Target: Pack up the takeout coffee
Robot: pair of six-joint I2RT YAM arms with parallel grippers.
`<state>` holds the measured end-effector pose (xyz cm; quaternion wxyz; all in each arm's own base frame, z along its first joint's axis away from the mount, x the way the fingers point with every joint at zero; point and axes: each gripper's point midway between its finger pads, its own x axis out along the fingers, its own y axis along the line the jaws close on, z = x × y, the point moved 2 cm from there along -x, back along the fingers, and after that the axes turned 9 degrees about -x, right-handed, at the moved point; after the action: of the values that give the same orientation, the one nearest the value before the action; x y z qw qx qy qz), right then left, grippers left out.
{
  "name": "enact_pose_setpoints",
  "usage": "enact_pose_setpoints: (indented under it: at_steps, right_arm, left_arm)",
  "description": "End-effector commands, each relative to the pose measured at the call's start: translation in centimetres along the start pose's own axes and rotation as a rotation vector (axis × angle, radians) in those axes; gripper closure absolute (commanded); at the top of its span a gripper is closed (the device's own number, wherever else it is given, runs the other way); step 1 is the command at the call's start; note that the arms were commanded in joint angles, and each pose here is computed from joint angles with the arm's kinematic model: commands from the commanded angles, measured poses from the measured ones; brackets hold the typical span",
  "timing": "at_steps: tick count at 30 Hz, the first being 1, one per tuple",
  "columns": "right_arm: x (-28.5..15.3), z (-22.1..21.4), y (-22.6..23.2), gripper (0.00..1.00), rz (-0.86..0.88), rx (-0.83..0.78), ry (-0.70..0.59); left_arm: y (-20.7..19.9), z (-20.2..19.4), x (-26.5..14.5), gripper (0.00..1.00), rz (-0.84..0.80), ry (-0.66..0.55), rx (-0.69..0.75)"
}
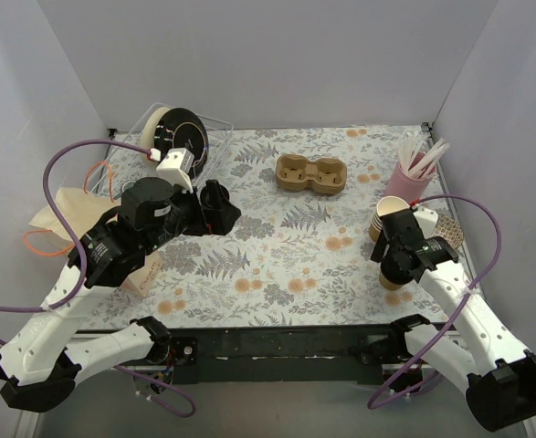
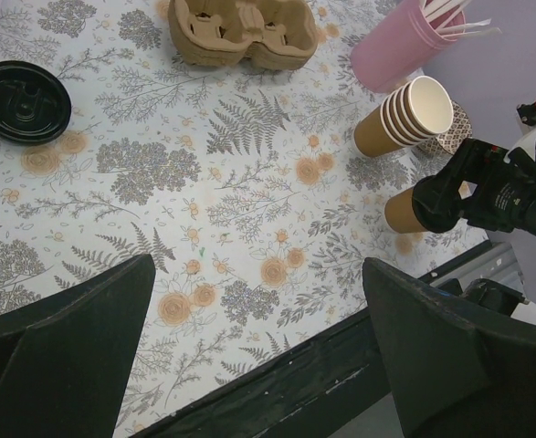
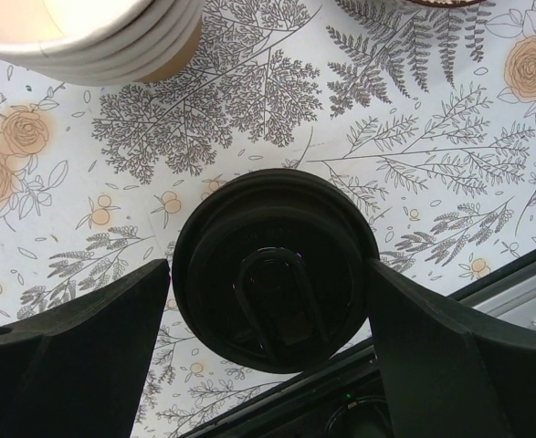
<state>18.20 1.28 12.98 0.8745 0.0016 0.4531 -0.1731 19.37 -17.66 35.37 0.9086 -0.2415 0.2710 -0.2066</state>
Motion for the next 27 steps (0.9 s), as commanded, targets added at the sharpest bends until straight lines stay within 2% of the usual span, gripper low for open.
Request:
enact_pose_setpoints:
  at_steps: [1, 7, 10, 15, 16, 21, 22, 27]
  right_arm:
    - [0.6, 0.5, -0.3, 0.08, -0.029, 0.026, -0.030]
    - [0.8, 0.9, 1.3, 0.16, 0.055, 0.028, -0.033]
    - [0.5, 1.9, 3.4, 0.22, 0.185, 0.024, -0.077]
    - [0.2, 1.9, 5.2, 0.26, 0.294, -0.004, -0.059]
    - [0.1, 1.9, 5.2, 0.26, 0.297, -0.010, -0.049]
    - [-0.5, 2.6, 5.5, 0.21, 0.316, -0.016, -0.053]
    - [-0.7, 2.9, 5.5, 0.17, 0.318, -0.014, -0.062]
    - [-1.4, 3.4, 5.7, 0.14, 0.352, -0.061, -0.080]
  left_arm:
    - [-0.5, 1.1, -0.9, 0.02, -0.016, -0.030, 0.009]
    - [-0.6, -0.2, -0.3, 0.02, -0.035, 0.030, 0.024]
    - [-0.5, -1.3, 0.6, 0.02, -0.032, 0.085, 0.025]
    - [-1.1, -4.7, 2.9, 0.11, -0.093, 0.217, -0.031]
    - [-2.1, -5.0, 3.3, 0.13, -0.152, 0.232, -0.046]
    - [-2.2, -8.9, 6.5, 0.22, -0.206, 0.346, -0.158]
    - [-2.6, -9.2, 7.6, 0.23, -0.227, 0.349, -0.170]
    - [-3.6, -11.0, 11.2, 0.25, -0.277, 0.404, -0.231]
